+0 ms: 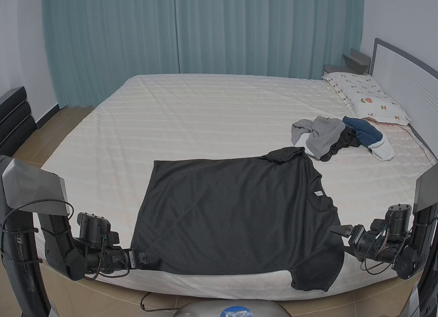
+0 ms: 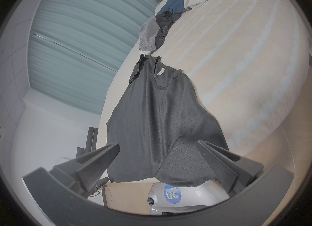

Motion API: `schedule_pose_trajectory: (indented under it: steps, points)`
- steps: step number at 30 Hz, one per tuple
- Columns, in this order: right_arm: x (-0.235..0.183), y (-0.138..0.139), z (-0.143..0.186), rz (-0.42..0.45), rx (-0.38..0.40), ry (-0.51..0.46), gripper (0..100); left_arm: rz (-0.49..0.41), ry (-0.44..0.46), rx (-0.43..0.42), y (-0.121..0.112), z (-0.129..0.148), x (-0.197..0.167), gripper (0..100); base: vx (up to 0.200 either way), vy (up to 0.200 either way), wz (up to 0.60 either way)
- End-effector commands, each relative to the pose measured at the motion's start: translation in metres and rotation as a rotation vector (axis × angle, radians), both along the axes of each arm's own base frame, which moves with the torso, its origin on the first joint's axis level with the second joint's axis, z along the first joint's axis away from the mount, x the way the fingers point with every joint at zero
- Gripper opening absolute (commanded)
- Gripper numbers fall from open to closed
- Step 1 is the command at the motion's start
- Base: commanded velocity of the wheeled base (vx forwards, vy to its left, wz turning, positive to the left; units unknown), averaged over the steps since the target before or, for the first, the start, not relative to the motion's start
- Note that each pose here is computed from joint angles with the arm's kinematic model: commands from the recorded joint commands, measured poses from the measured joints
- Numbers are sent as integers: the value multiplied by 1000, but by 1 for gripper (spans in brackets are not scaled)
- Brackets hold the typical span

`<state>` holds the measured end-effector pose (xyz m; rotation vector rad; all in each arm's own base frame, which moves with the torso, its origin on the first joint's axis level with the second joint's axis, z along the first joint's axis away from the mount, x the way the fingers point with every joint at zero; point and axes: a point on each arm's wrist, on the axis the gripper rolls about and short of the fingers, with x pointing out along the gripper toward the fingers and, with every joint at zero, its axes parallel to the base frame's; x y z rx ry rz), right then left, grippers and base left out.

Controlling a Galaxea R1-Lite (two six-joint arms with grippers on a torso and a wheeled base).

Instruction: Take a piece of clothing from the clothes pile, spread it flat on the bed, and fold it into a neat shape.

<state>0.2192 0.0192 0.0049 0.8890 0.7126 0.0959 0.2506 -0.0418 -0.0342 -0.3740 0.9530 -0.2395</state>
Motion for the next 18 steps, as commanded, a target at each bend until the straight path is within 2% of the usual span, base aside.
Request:
schedule_pose_trajectory:
  steps: [1,10,11,18]
  points:
    - [0,0,1,0,3,-10,100,-24,30,18,-3,-11,-5,100,0,0,0]
    - [0,1,2,4,3,-11,100,-27,23,19,-3,-12,-6,100,0,0,0]
    - [0,1,2,3,2,-11,100,-26,22,18,-3,-12,-6,0,0,0,0]
    - [0,0,2,-2,0,-13,100,-12,44,24,2,-12,-14,0,0,0,0]
